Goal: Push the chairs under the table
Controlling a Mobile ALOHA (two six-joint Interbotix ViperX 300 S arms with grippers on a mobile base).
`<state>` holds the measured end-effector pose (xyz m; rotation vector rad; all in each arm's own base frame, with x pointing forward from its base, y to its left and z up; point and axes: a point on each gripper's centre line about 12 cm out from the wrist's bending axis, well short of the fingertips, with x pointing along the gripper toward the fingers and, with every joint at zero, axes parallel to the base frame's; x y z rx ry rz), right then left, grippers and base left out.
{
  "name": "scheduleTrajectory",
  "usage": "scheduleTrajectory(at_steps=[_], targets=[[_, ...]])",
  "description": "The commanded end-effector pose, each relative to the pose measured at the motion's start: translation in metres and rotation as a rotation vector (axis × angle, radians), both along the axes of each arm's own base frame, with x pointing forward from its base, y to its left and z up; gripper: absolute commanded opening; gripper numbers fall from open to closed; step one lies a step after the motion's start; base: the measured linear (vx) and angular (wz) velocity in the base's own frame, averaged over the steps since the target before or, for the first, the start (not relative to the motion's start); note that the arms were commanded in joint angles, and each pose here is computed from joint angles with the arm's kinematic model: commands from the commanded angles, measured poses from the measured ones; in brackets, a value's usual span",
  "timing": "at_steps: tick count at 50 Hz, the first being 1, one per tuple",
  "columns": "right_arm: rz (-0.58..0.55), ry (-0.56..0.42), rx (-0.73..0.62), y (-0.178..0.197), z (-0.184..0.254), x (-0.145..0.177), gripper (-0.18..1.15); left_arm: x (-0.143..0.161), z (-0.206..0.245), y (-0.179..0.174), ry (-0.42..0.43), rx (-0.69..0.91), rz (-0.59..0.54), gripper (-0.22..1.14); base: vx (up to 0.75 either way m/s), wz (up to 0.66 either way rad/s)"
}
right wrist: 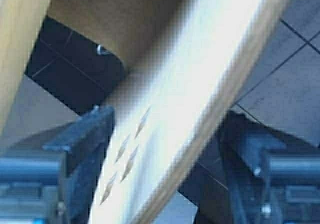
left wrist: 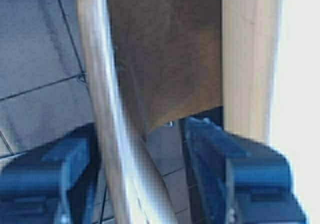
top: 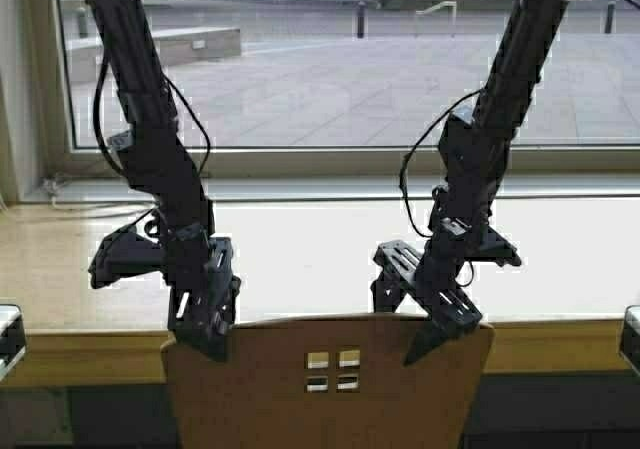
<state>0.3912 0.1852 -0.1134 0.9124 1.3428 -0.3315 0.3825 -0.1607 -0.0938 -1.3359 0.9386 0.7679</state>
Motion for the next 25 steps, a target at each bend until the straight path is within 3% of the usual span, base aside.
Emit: scheduleTrajectory(at_steps=[1,17,25], targets=[[-0.008,-0.095,0.022,0.003,0.047,0.015,0.92,0.016,0.057,-0.001,-0.110,-0.034,-0.003,0.83,0.00,0.00],[-0.010,-0.181,0.025,-0.007,0.110,0.002,0.92,-0.014,0.122,0.010,-0.159,-0.050,-0.064,0.83,0.00,0.00],[0.119,-0.347,-0.101,-0.022,0.148,0.000,0.92,-0.025,0.154,0.024,-0.304,0.152,-0.330,0.83,-0.01,0.02]])
